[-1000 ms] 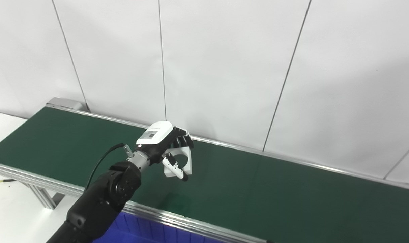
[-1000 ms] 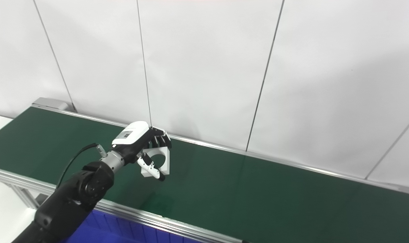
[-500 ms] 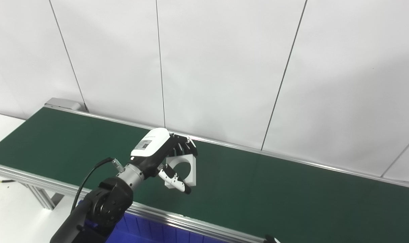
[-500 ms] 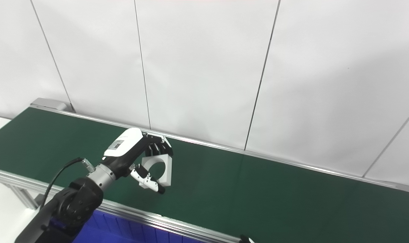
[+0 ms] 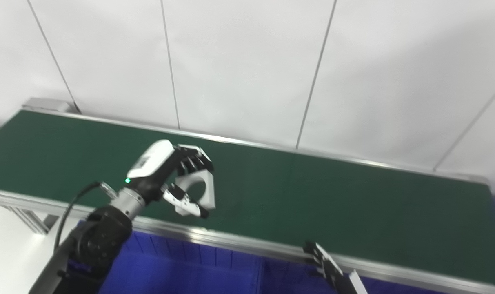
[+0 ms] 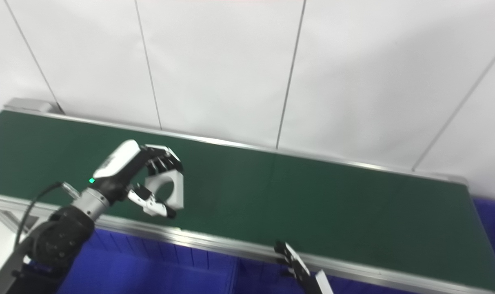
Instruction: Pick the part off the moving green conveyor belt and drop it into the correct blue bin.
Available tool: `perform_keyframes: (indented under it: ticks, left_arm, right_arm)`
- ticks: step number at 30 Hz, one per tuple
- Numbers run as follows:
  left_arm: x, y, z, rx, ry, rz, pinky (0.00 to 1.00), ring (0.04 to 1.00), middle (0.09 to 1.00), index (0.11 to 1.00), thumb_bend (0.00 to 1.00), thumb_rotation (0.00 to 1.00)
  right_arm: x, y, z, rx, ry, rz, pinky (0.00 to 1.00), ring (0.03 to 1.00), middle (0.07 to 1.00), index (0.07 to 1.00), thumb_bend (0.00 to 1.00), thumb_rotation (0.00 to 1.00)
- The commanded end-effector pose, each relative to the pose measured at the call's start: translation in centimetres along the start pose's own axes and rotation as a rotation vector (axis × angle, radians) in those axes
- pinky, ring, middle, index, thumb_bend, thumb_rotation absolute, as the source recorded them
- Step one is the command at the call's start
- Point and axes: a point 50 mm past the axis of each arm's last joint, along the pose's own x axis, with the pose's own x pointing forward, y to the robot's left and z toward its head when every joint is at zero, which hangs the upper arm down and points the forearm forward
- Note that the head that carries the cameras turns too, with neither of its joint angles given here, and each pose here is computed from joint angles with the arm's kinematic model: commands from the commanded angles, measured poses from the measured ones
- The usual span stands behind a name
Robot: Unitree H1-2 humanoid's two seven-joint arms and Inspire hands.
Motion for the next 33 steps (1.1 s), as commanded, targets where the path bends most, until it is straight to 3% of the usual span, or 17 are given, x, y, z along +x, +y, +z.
perform_keyframes:
  ticks: [1, 10, 20, 27, 33]
  left_arm:
    - [-0.3, 1.4, 0.5, 0.026, -0.066, 0.020, 0.36, 0.408, 0.491, 0.510, 0.50, 0.00]
    - [-1.4, 0.3, -0.7, 0.003, -0.095, -0.031, 0.33, 0.392, 0.477, 0.519, 0.50, 0.00]
    - [-3.5, -1.8, -0.6, -0.046, -0.060, -0.130, 0.36, 0.398, 0.485, 0.521, 0.50, 0.00]
    - [-4.9, -3.3, -0.2, -0.041, -0.023, -0.173, 0.31, 0.366, 0.471, 0.532, 0.49, 0.00]
    - [-5.7, -5.5, 0.0, -0.062, 0.000, -0.264, 0.38, 0.407, 0.473, 0.525, 0.50, 0.00]
  right_arm:
    - [0.6, -0.2, 1.1, 0.007, -0.034, -0.013, 0.74, 0.849, 0.897, 0.927, 0.93, 0.46]
    - [1.2, -0.1, 2.2, 0.010, -0.026, -0.019, 0.73, 0.843, 0.893, 0.922, 0.96, 0.50]
    - [0.9, -0.5, 3.0, 0.019, -0.050, -0.050, 0.73, 0.831, 0.874, 0.912, 0.97, 0.50]
    - [0.3, -1.0, 3.5, 0.030, -0.059, -0.057, 0.72, 0.831, 0.870, 0.916, 0.97, 0.48]
    - [-0.4, -1.4, 3.9, 0.031, -0.054, -0.064, 0.73, 0.838, 0.876, 0.921, 0.96, 0.48]
